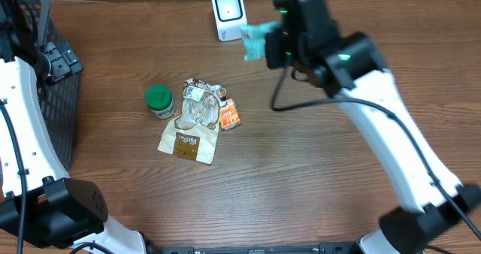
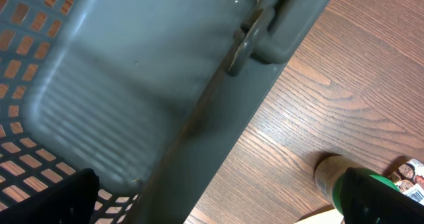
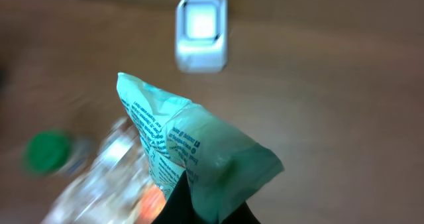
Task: Scan the item barcode
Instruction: 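Lift the teal packet and hold it in front of the scanner, then carry the teal packet right and release it beside the tissue pack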
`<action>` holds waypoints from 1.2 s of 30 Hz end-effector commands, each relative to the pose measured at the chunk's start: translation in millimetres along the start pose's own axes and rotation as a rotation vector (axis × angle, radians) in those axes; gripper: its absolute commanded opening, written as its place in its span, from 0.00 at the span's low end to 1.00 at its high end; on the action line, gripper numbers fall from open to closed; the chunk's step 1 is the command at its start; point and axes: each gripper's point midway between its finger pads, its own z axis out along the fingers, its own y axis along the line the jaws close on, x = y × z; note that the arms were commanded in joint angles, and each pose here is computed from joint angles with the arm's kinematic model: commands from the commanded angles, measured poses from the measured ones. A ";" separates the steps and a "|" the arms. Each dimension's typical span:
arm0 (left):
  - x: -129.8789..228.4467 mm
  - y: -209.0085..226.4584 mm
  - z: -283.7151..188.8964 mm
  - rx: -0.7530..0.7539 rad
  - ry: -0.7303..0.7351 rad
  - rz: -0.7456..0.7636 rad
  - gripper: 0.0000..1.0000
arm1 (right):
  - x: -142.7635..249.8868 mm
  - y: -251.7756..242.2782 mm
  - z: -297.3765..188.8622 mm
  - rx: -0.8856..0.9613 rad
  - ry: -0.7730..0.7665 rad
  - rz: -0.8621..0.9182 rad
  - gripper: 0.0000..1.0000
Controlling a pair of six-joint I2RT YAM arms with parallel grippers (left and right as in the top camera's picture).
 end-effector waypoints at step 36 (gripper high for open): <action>1.3 -0.4 5.0 -0.005 0.013 0.018 0.99 | -74.3 15.3 224.8 0.552 -0.529 -0.816 0.04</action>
